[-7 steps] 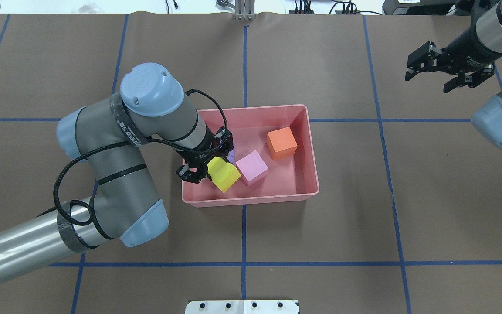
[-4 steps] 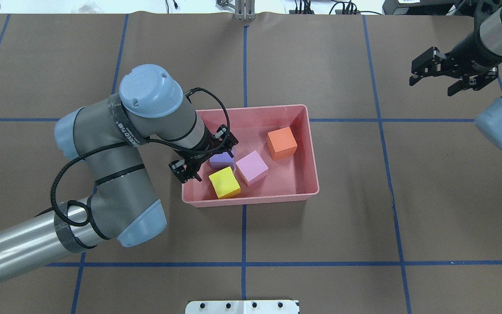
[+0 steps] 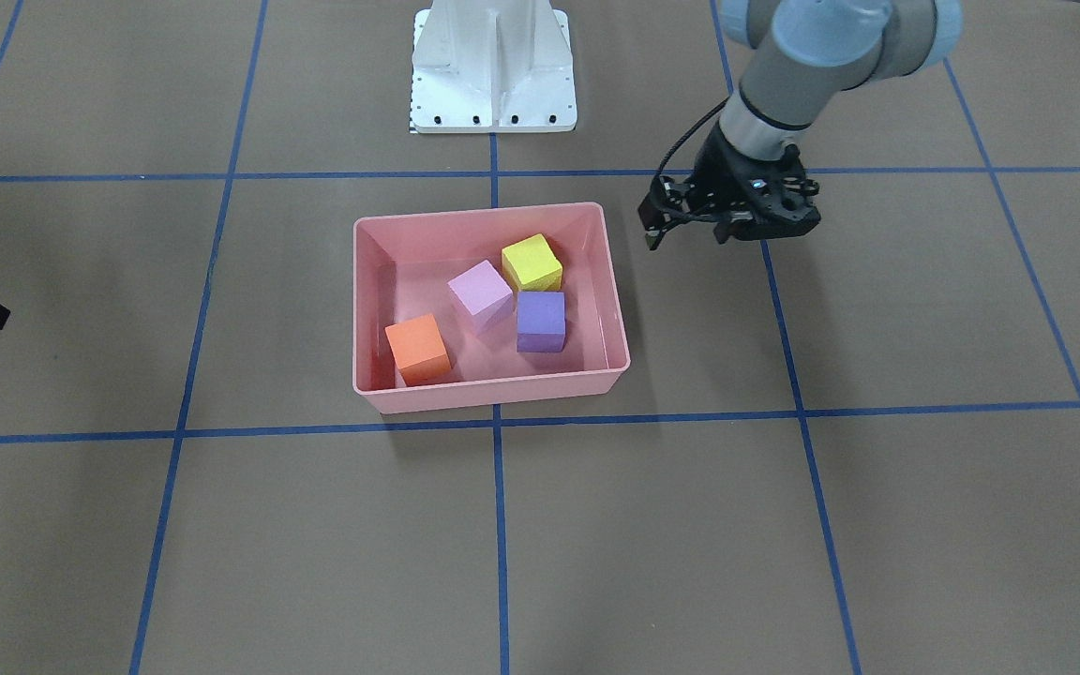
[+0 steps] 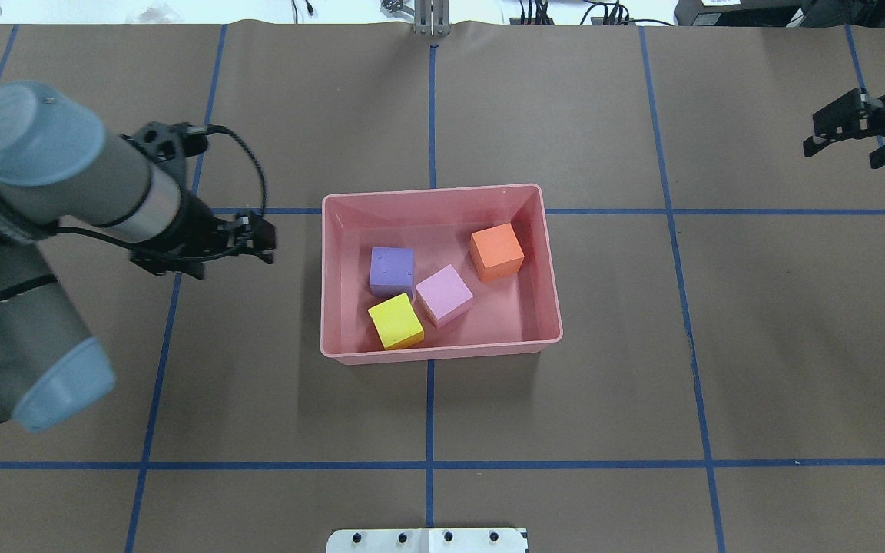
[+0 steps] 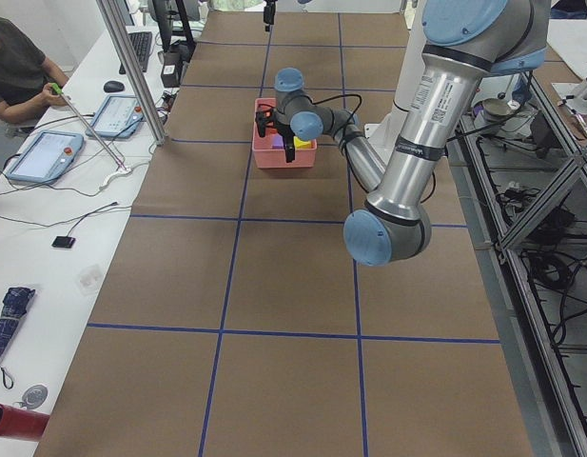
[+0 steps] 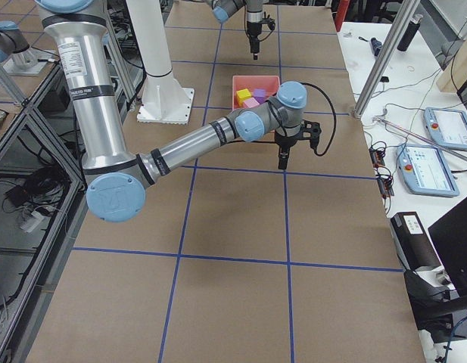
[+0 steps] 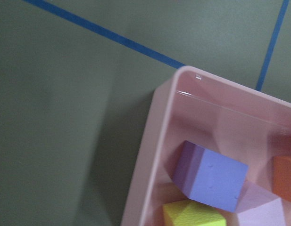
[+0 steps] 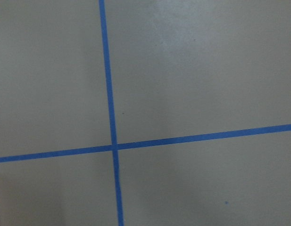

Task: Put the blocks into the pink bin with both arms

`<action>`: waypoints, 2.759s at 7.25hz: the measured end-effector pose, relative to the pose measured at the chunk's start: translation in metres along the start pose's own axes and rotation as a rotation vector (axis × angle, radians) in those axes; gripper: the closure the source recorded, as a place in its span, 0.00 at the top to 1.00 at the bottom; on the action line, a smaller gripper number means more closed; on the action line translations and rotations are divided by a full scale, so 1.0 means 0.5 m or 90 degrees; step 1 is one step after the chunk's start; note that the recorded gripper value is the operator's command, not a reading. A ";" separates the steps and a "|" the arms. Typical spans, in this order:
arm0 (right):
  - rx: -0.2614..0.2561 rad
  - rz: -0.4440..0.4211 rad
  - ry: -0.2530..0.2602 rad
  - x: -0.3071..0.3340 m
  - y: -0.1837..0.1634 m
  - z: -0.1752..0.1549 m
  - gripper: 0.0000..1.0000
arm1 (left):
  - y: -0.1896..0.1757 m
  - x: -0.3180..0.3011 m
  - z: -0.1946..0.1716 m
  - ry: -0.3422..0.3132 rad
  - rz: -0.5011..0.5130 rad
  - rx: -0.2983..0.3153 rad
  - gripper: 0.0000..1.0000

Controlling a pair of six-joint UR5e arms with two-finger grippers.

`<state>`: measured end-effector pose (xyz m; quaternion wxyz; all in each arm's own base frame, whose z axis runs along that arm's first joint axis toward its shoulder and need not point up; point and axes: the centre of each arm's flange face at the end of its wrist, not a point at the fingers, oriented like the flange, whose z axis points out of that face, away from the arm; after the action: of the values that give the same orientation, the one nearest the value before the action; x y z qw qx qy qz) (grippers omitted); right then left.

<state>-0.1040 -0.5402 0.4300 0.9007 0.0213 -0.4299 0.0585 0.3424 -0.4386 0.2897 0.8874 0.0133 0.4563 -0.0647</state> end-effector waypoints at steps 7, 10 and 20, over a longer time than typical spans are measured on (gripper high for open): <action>-0.026 -0.040 0.020 0.417 0.100 -0.016 0.99 | -0.280 -0.846 -0.173 -0.098 0.197 -0.020 1.00; -0.047 -0.064 0.030 0.420 0.096 0.017 1.00 | -0.302 -0.854 -0.172 -0.105 0.180 -0.016 1.00; -0.061 -0.037 0.046 0.458 0.082 0.050 1.00 | -0.290 -0.853 -0.170 -0.076 0.180 -0.019 1.00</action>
<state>0.0143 -0.4816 0.6231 0.9168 -0.0118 -0.3990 0.0125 0.0098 -0.5315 0.5912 0.9132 0.0605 0.3975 0.0666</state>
